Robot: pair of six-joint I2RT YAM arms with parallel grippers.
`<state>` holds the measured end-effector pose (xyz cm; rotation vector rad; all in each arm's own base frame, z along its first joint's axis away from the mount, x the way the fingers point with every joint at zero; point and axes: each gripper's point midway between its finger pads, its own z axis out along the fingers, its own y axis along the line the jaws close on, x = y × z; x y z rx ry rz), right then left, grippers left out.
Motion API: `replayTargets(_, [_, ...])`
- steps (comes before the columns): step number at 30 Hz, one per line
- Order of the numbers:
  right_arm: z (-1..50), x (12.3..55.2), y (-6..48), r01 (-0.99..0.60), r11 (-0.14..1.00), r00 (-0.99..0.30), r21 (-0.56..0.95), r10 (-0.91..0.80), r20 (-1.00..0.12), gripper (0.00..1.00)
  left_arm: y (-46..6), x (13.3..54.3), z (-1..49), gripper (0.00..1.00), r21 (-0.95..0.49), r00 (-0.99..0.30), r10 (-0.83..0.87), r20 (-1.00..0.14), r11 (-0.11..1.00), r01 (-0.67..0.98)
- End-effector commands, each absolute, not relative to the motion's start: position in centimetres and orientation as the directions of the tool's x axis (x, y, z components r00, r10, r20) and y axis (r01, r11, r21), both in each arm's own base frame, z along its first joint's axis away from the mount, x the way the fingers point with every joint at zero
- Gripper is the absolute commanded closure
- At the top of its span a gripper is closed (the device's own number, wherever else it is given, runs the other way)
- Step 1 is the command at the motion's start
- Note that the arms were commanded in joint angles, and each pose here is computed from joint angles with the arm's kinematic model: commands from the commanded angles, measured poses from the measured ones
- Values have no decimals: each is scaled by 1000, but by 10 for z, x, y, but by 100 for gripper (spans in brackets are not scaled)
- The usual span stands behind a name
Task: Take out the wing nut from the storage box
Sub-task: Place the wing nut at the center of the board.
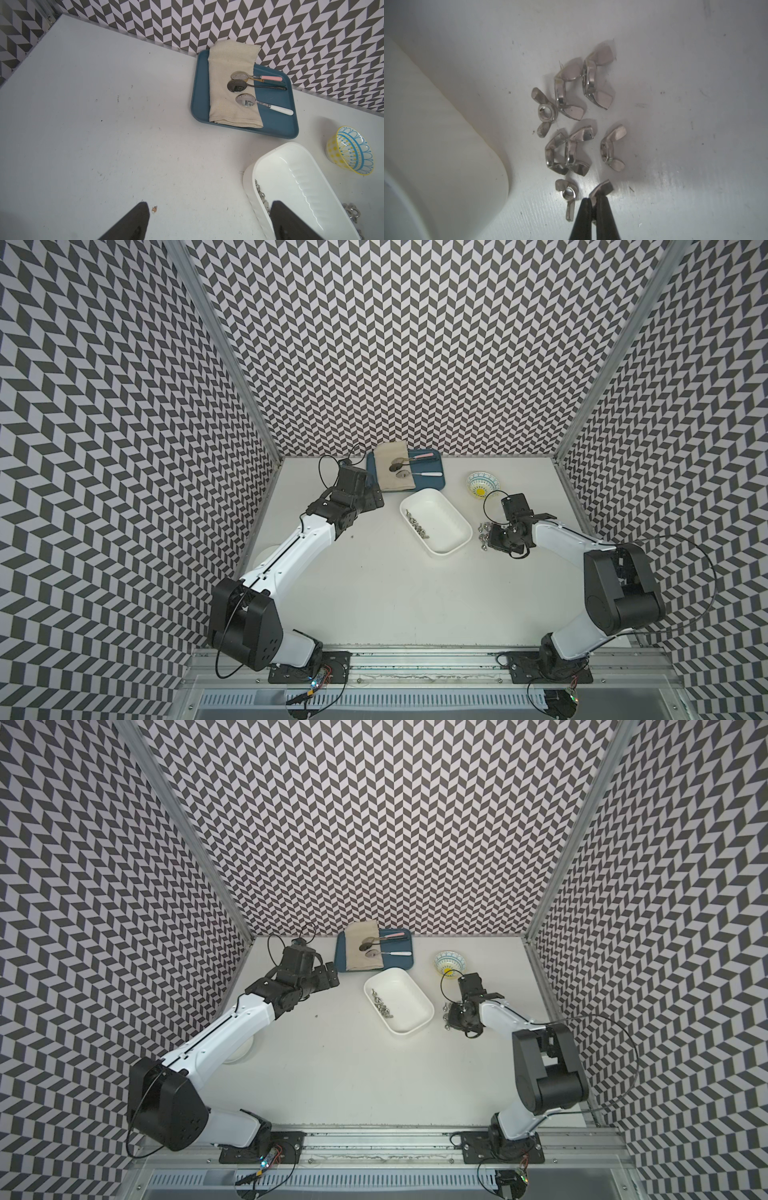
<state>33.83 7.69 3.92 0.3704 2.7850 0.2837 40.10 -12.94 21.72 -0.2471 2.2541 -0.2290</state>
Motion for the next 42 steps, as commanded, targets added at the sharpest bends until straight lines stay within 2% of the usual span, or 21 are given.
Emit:
replayTargets(1, [37, 347, 79, 198, 949, -914, 244, 269, -303, 95, -128, 399, 216, 5, -240, -635, -251, -731, 965, -105])
replayTargets(11, [21, 344, 85, 200, 943, -922, 265, 273, -273, 93, -126, 398, 215, 5, -236, -638, -252, -728, 965, -113])
replayTargets(17, [23, 343, 87, 201, 942, -923, 268, 274, -270, 83, -126, 398, 215, 5, -234, -636, -252, -730, 965, -114])
replayTargets(22, [49, 356, 88, 195, 939, -907, 282, 283, -313, 80, -126, 398, 215, 5, -234, -635, -252, -730, 965, -115])
replayTargets(29, [111, 390, 100, 145, 931, -859, 335, 286, -424, 76, -125, 399, 216, 5, -234, -632, -254, -732, 965, -117])
replayTargets(32, [134, 404, 121, 83, 932, -836, 352, 257, -484, 75, -126, 399, 215, 5, -232, -632, -251, -733, 966, -115])
replayTargets(36, [152, 412, 185, -89, 923, -826, 374, 141, -546, 74, -125, 399, 214, 5, -228, -635, -248, -732, 967, -115])
replayTargets(39, [155, 412, 239, -228, 904, -824, 360, 17, -566, 74, -125, 399, 215, 5, -228, -631, -248, -735, 967, -115])
replayTargets(42, [149, 415, 273, -290, 894, -822, 341, -51, -567, 74, -124, 398, 218, 5, -232, -627, -251, -738, 966, -114])
